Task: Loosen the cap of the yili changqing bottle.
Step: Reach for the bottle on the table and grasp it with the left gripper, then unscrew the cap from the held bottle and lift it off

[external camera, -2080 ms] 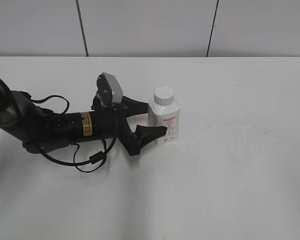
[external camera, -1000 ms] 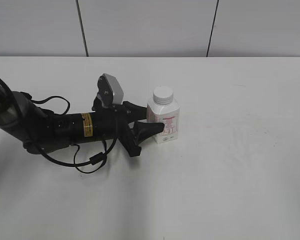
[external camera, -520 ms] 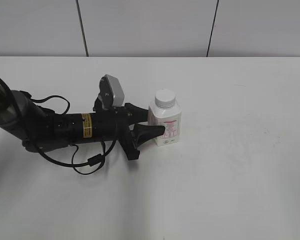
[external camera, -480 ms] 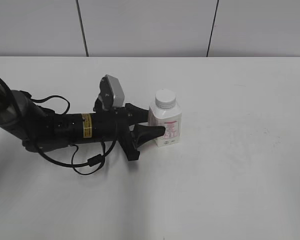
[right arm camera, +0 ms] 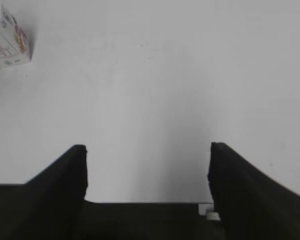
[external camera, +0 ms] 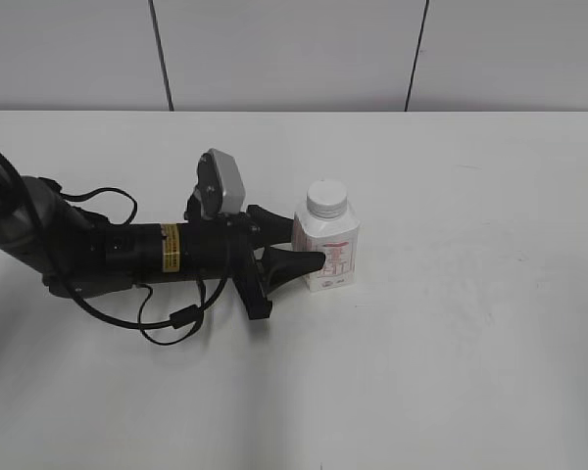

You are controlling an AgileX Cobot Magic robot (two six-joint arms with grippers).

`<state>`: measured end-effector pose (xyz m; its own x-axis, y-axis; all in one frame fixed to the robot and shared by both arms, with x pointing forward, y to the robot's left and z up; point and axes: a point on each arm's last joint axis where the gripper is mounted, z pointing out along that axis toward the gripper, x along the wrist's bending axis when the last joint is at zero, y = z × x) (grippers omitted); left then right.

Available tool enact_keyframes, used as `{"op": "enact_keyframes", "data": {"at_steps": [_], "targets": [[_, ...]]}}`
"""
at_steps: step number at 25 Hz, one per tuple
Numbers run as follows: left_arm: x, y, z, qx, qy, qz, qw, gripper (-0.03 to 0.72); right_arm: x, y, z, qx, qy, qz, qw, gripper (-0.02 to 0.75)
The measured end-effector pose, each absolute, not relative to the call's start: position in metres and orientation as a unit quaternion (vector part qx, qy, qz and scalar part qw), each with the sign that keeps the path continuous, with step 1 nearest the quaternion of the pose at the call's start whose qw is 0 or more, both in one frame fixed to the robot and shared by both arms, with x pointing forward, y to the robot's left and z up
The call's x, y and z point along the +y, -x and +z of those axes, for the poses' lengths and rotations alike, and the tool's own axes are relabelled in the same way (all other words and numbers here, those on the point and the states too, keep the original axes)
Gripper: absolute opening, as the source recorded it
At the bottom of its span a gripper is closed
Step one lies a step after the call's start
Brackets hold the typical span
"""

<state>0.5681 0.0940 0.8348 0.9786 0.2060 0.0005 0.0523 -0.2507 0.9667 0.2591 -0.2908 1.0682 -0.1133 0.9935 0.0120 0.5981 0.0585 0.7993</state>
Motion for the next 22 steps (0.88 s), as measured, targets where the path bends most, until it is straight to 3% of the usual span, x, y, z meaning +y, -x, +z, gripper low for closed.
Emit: {"op": "enact_keyframes", "data": {"at_steps": [12, 22], "targets": [[0.094, -0.568, 0.835, 0.08, -0.788, 0.063, 0.607, 0.321, -0.288, -0.375, 1.105, 0.719, -0.653, 0.192, 0.14, 0.592], [0.094, -0.568, 0.835, 0.079, -0.788, 0.062, 0.608, 0.319, -0.287, -0.46, 1.11, 0.728, -0.662, 0.149, 0.097, 0.579]]}}
